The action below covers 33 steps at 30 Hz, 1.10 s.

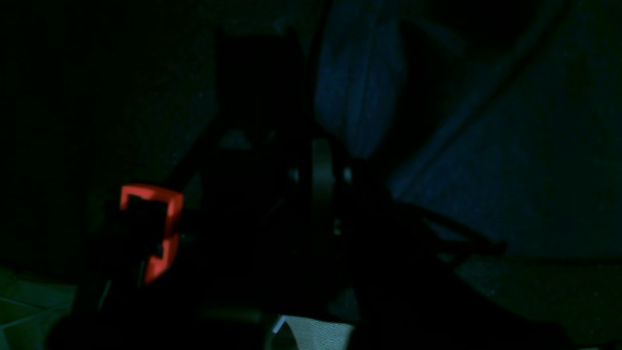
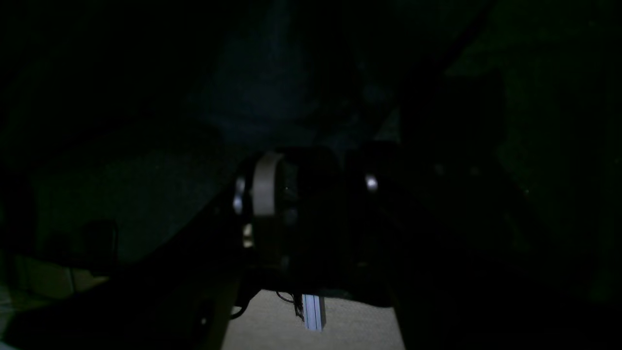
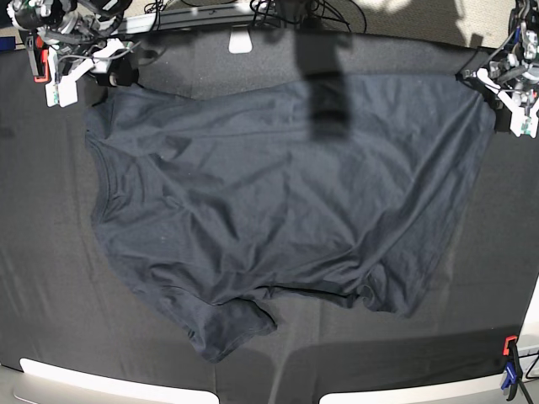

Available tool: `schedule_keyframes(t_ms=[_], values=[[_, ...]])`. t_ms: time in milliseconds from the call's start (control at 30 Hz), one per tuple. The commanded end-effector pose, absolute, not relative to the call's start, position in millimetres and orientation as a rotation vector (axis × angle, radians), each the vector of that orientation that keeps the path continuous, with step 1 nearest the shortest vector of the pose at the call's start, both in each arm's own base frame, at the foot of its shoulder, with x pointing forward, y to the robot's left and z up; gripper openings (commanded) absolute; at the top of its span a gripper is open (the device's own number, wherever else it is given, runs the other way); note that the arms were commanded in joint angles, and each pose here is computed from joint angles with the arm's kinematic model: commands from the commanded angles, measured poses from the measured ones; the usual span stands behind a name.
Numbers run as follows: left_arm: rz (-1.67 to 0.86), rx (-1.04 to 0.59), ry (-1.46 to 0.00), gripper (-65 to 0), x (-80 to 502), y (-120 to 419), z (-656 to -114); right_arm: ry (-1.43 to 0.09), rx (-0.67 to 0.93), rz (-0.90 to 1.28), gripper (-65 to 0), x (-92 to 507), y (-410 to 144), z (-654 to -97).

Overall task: Layout the t-shirt on the table in an organized manner, then fold the t-shirt properly
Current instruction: 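Grasp the shirt shoulder with the right gripper and pull it taut against the left gripper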

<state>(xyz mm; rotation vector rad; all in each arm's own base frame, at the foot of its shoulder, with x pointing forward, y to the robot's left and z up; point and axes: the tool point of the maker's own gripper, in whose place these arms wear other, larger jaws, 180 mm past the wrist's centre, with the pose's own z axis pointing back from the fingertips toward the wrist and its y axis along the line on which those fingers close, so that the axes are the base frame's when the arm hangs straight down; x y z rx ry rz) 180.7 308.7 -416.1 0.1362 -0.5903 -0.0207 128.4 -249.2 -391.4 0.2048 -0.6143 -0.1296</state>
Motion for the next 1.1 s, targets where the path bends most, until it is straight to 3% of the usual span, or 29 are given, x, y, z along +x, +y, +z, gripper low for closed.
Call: schedule_keyframes(t_ms=[0, 67, 200, 300, 800, 900, 1067], values=[[-0.027, 0.15, -0.61, -65.0, 185, 313, -409, -0.653, 0.185, -0.117, -44.8, 133, -255, -386], [-0.027, 0.15, -0.609, -65.0, 185, 313, -409, -0.656, 0.163, -0.131, -44.4, 132, -261, -393], [-0.027, 0.15, -0.61, -65.0, 185, 314, -409, -0.636, 0.184, -0.17, -35.1, 128, -262, -407], [-0.027, 0.15, -0.614, -65.0, 186, 313, -408, -0.657, 0.209, -0.186, -31.8, 134, -260, -406], [-0.027, 0.15, -0.612, -65.0, 186, 313, -409, -0.685, 0.366, -0.222, -32.2, 159, -230, -399], [-0.027, 0.15, -0.609, -65.0, 185, 314, -409, -0.686, 0.378, -0.234, -38.5, 159, -225, -400], [-0.027, 0.15, -0.61, -65.0, 185, 313, -409, -0.691, 0.379, -0.237, -63.6, 159, -225, -400]])
